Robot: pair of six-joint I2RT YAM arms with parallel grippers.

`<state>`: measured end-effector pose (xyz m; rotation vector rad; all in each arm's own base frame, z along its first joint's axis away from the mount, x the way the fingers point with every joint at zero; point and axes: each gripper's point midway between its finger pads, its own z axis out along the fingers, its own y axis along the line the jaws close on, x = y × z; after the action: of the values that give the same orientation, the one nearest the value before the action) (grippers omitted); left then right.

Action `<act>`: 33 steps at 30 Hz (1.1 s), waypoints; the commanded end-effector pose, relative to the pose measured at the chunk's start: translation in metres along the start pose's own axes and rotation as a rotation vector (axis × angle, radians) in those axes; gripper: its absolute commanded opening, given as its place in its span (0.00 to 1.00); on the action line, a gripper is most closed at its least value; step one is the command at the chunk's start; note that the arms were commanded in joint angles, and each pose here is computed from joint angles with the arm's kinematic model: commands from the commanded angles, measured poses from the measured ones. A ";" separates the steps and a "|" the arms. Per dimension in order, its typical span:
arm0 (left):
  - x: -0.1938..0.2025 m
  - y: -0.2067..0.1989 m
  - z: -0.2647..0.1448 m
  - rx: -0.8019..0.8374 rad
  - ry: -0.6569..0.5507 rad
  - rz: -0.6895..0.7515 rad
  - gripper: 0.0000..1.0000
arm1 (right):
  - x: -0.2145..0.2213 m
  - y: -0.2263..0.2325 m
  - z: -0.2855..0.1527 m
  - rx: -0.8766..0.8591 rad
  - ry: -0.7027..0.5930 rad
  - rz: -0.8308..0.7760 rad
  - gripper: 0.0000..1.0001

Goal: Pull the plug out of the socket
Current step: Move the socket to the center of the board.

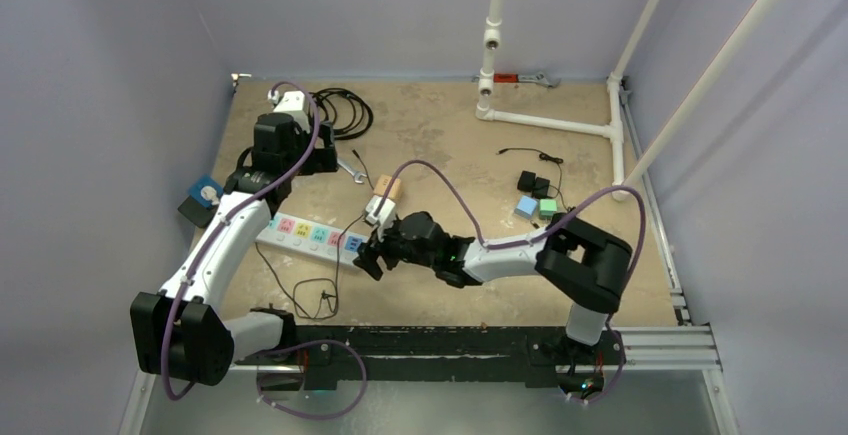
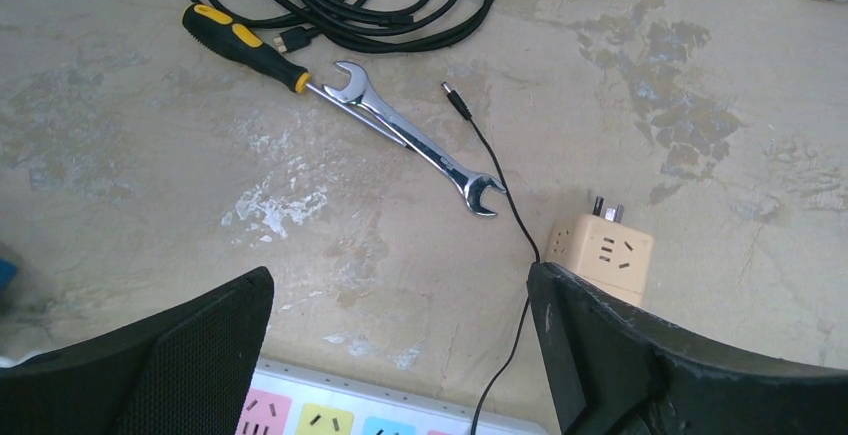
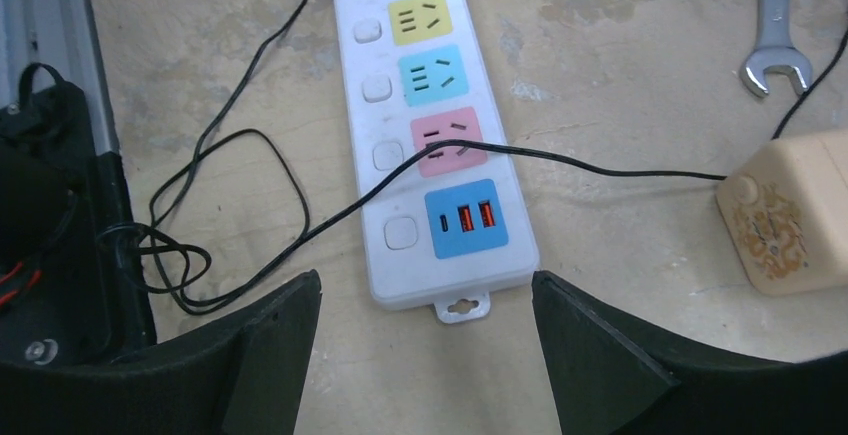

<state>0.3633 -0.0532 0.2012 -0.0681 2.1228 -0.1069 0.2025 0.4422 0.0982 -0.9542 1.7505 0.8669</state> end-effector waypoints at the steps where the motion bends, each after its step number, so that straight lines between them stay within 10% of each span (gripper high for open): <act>1: -0.011 -0.009 0.000 0.041 -0.034 -0.026 0.97 | -0.025 0.004 0.021 0.017 -0.067 -0.087 0.80; 33: -0.002 -0.015 0.006 0.073 0.002 -0.029 0.98 | 0.051 -0.005 0.064 0.073 0.210 -0.251 0.82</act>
<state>0.3634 -0.0631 0.1952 -0.0563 2.1454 -0.1685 0.2202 0.4895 0.0509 -1.1792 1.7191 0.6240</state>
